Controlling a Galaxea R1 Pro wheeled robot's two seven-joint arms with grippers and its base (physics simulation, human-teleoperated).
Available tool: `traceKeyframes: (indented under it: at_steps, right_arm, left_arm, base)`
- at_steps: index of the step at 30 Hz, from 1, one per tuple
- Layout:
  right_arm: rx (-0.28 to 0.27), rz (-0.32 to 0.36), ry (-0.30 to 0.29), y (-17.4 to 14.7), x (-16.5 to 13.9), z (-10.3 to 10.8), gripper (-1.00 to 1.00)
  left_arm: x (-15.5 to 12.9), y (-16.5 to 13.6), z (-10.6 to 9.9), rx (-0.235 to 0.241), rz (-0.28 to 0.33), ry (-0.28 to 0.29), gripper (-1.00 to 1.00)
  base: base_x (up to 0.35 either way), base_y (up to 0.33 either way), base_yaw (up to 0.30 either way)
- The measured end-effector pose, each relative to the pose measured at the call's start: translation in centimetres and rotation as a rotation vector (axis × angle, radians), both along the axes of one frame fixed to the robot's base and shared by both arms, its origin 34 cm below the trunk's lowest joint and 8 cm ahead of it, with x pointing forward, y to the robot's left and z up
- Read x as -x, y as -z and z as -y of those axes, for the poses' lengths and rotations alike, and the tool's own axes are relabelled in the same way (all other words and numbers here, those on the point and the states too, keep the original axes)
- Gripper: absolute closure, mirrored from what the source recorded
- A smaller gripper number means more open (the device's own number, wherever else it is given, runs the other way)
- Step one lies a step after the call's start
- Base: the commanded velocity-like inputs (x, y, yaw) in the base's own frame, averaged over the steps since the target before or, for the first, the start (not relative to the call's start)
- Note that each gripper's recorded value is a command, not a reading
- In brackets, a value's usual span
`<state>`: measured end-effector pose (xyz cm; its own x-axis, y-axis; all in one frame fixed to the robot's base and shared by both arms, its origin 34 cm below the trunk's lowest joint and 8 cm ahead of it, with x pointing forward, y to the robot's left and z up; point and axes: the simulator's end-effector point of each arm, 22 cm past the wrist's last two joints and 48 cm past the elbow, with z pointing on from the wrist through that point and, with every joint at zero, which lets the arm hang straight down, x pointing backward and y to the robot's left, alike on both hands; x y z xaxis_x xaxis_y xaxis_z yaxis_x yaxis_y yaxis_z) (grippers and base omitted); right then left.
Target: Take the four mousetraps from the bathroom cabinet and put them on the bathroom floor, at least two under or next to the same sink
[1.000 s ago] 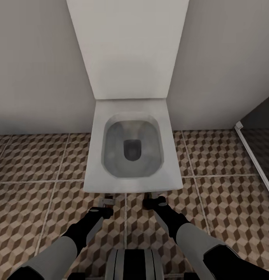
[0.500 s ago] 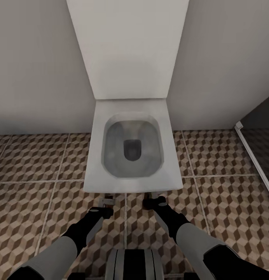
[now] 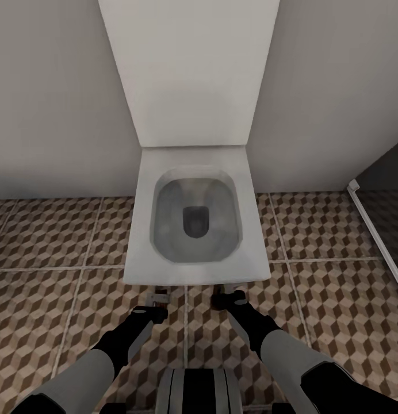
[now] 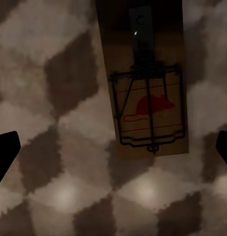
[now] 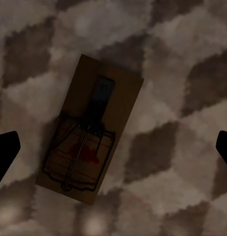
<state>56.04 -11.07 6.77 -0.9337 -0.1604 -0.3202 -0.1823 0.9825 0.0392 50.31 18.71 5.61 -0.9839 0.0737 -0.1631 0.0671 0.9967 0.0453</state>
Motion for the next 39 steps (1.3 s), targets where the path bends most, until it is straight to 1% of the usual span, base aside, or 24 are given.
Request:
traceKeyframes:
  at_steps: [26, 33, 39]
  right_arm:
    - [0.0, 0.0, 0.0, 0.0, 0.0, 0.0, -1.0]
    - [0.0, 0.029, 0.0, -1.5, -1.2, 0.0, -1.0]
    - [0.0, 0.029, 0.0, -1.5, -1.2, 0.0, -1.0]
  left_arm:
    - [0.1, 0.0, 0.0, 0.0, -0.002, 0.0, -1.0]
    - [-1.2, -1.3, 0.0, 0.0, 0.026, 0.0, -1.0]
    - [-1.2, -1.3, 0.0, 0.0, 0.027, 0.0, -1.0]
  base:
    - [0.0, 0.0, 0.0]
    - [0.0, 0.0, 0.0]
    - [0.0, 0.0, 0.0]
